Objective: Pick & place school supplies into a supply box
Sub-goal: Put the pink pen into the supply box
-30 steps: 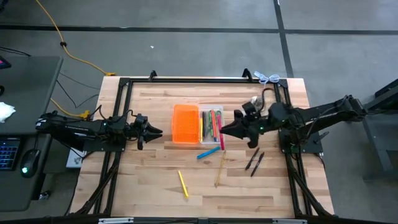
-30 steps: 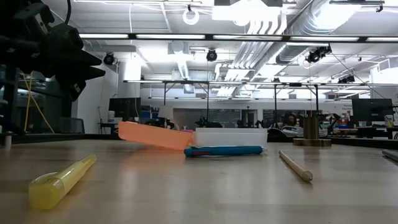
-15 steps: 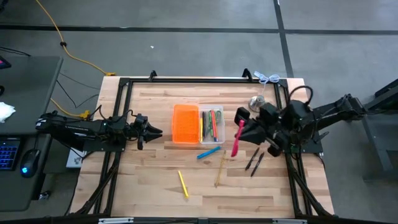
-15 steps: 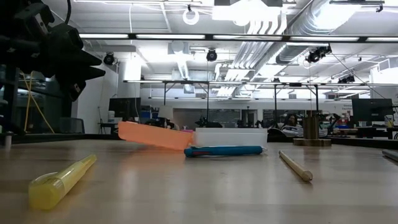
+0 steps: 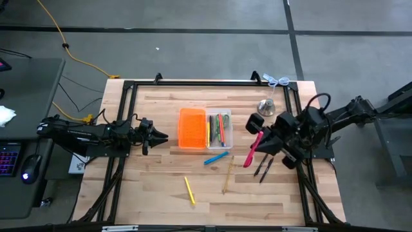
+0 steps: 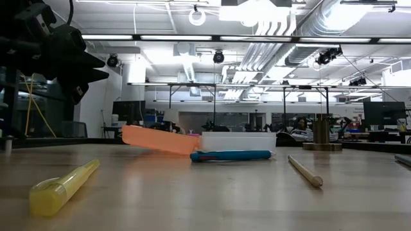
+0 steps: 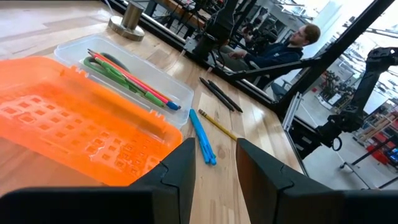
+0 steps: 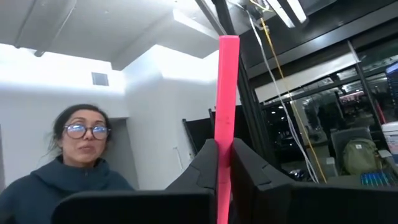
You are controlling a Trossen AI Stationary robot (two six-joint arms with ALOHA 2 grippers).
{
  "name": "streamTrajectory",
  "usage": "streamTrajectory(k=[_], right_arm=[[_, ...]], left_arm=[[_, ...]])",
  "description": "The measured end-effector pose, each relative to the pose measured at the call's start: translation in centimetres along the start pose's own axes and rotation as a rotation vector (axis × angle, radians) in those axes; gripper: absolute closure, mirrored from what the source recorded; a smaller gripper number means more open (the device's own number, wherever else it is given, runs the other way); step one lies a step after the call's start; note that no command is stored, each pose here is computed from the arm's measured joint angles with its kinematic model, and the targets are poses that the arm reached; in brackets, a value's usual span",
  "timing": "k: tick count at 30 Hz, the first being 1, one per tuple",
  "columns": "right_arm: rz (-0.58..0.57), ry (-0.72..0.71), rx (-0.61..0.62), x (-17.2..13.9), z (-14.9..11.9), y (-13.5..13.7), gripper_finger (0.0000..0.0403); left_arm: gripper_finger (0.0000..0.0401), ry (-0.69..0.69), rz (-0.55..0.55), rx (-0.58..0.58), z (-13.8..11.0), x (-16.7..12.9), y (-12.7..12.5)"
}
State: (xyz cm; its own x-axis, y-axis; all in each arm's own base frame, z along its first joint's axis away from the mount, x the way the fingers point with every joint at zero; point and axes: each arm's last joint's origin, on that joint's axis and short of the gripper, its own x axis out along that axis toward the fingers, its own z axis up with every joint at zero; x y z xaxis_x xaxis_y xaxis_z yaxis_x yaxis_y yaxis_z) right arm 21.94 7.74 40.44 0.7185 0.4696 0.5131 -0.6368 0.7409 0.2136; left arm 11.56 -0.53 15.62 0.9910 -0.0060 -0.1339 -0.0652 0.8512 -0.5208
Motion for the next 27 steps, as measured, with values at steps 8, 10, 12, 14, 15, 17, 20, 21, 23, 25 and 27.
streamTrajectory(k=[8, 10, 12, 14, 15, 17, 20, 21, 23, 25, 27], right_arm=[[-0.145, -0.005, 0.047, -0.1, -0.3, -0.6, 0.0399], [-0.269, 0.007, 0.083, -0.2, -0.7, -1.2, 0.04], [-0.411, 0.014, 0.126, -0.4, -1.2, -1.9, 0.04], [-0.532, 0.013, 0.164, -0.7, -1.6, -2.5, 0.0399], [-0.573, 0.009, 0.18, -0.8, -1.7, -2.7, 0.0398], [-0.635, -0.003, 0.195, -1.0, -1.8, -3.1, 0.04], [-0.706, -0.012, 0.196, -1.2, -2.0, -3.5, 0.04], [-0.729, -0.018, 0.202, -1.3, -2.0, -3.6, 0.04], [-0.767, -0.027, 0.201, -1.4, -2.0, -3.8, 0.0399], [-0.789, -0.037, 0.199, -1.5, -2.0, -3.9, 0.04], [-0.819, -0.056, 0.206, -1.5, -2.1, -4.0, 0.0401]], left_arm=[[0.0256, 0.0, 0.0, -0.001, 0.0, 0.0, 0.0], [0.0256, 0.0, 0.0, -0.001, 0.0, 0.0, 0.0], [0.0256, 0.0, 0.0, -0.002, 0.0, 0.0, 0.0], [0.0256, 0.0, 0.0, -0.009, 0.0, 0.0, 0.0], [0.0256, 0.001, 0.001, -0.012, 0.0, 0.0, 0.0], [0.0256, 0.002, 0.002, -0.014, 0.0, 0.0, 0.0], [0.0256, 0.002, 0.002, -0.02, 0.0, 0.0, 0.0], [0.0256, 0.002, 0.002, -0.02, 0.0, 0.0, 0.0], [0.0256, 0.002, 0.002, -0.02, 0.0, 0.0, 0.0], [0.0256, 0.001, 0.002, -0.02, 0.0, 0.0, 0.0], [0.0256, 0.001, 0.002, -0.02, 0.0, 0.0, 0.0]])
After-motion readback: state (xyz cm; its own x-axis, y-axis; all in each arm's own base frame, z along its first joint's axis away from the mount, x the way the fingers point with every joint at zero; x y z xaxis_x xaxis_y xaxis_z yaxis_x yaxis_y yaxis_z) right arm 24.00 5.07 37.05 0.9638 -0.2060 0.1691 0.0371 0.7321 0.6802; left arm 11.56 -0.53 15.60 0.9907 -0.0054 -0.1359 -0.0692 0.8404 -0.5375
